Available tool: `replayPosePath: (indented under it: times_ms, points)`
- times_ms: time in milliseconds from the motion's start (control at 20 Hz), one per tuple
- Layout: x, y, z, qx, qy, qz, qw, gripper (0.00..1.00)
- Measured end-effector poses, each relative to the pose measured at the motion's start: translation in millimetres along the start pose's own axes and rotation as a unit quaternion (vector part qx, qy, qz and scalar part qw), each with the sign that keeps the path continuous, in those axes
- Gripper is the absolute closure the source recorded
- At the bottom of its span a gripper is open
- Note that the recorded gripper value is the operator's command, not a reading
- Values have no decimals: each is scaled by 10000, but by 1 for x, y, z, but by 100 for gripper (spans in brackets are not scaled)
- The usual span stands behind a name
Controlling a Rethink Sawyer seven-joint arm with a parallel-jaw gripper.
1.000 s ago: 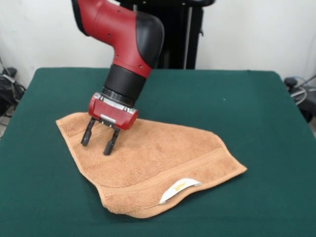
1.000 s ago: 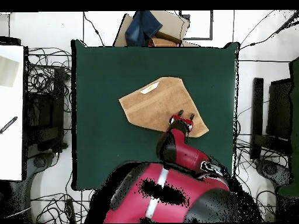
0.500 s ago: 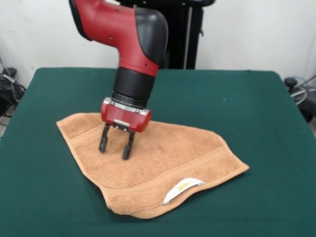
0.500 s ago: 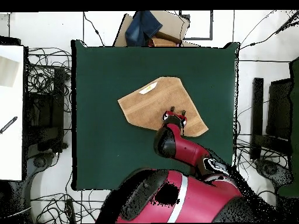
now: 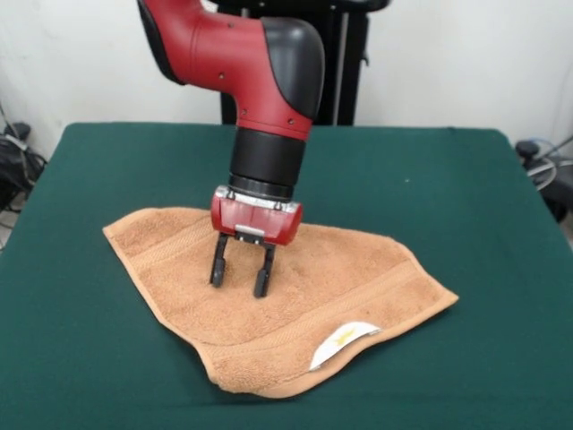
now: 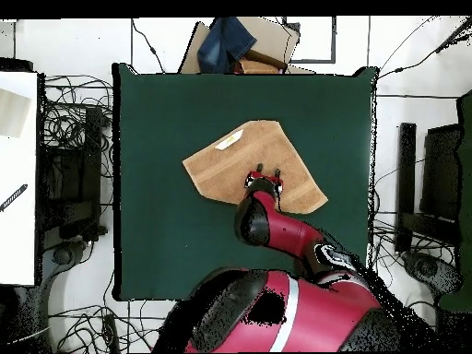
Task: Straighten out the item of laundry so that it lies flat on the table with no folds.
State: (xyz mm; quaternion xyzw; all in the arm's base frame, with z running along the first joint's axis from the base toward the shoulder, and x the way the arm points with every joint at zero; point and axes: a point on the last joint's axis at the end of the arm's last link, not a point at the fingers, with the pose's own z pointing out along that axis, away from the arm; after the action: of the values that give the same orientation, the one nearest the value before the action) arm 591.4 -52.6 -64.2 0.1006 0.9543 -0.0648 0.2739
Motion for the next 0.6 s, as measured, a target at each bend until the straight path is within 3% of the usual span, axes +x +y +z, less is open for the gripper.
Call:
replayPosePath:
  times_ms: [600]
  points:
    - [1,-1,1,-40,3,21,10000,0]
